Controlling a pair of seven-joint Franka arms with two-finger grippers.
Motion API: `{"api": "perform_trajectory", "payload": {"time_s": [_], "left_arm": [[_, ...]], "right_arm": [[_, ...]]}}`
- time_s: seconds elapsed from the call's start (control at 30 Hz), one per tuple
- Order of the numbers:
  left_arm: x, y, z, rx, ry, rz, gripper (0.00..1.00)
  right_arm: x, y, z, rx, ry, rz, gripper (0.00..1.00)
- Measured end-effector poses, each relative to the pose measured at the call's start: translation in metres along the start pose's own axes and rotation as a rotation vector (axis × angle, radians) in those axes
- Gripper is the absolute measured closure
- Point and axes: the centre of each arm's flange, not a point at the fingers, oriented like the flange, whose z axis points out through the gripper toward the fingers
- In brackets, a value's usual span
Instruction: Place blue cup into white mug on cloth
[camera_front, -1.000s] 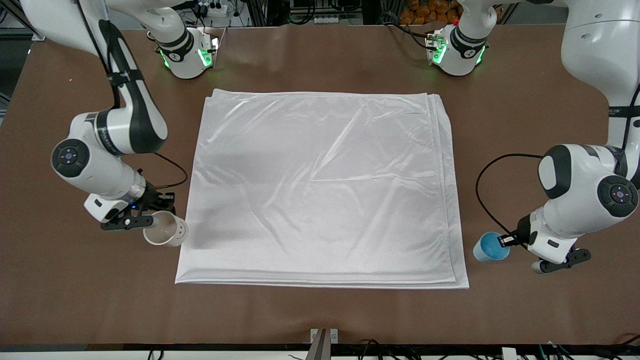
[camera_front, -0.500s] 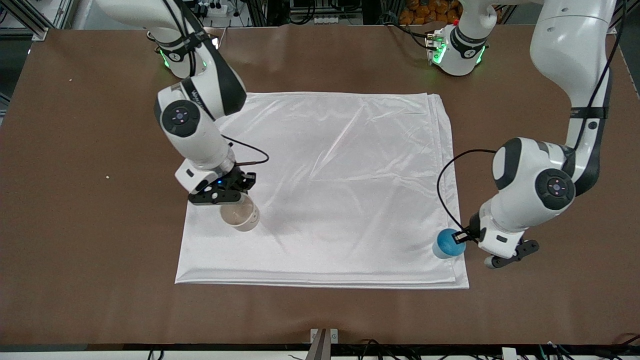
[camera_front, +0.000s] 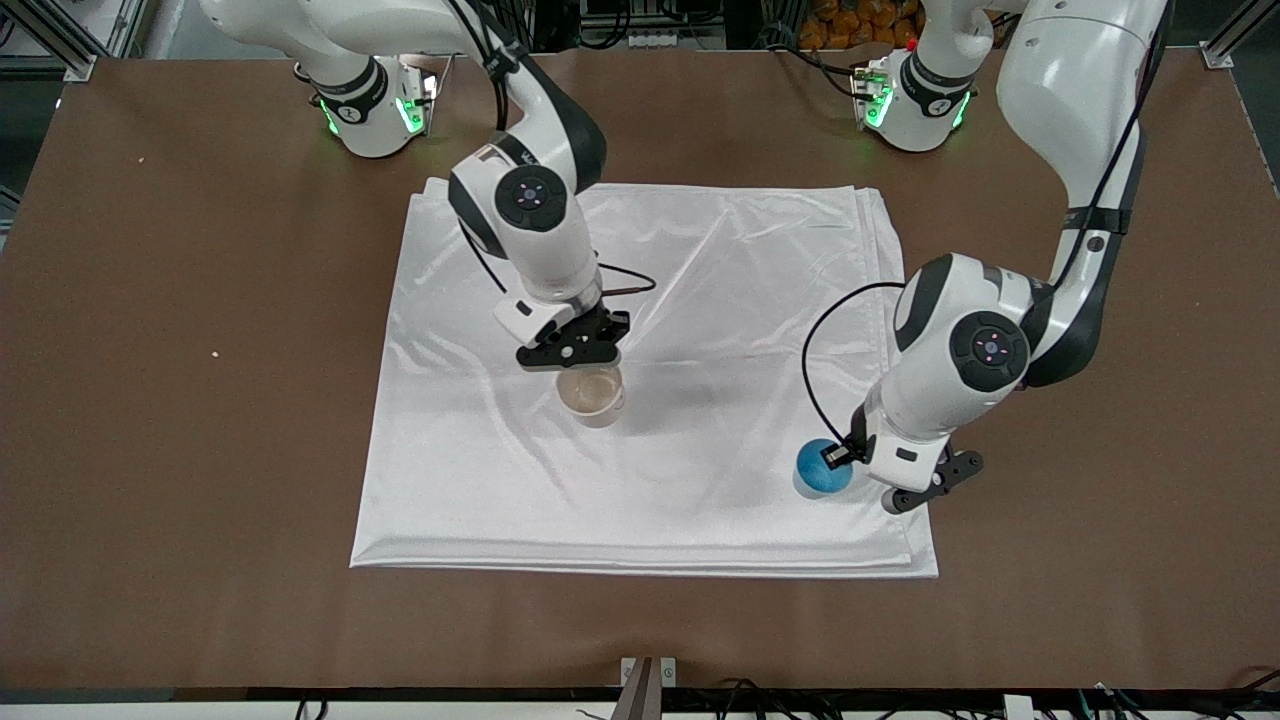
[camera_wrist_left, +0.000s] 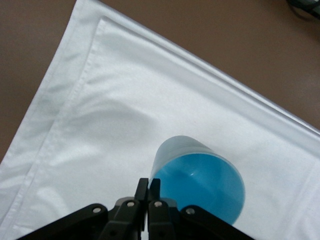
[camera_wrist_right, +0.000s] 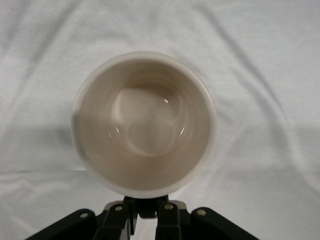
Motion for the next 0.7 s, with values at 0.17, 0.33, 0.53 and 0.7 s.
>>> {"api": "perform_trajectory", "payload": {"time_s": [0.17,0.33,0.53,0.7], "left_arm": [[-0.025,0.021,0.002,-0.001,-0.006,-0.012,0.96],[-0.046,0.038,-0.002,-0.008,-0.005,-0.023,0.96],[-0.059,0.049,-0.009,-0.016,0.0,-0.043,0.96],[-0.062,0.054,-0.015,-0.025,0.005,-0.049,0.96]], "right_arm": [[-0.014,-0.033,0.019,0.0,-0.005,-0.01,0.81],[-0.029,-0.064,0.036,0.002,-0.008,-0.03,0.81],[-0.046,-0.089,0.052,0.0,-0.012,-0.056,0.81],[-0.054,-0.099,0.06,-0.002,-0.014,-0.073,0.81]]}}
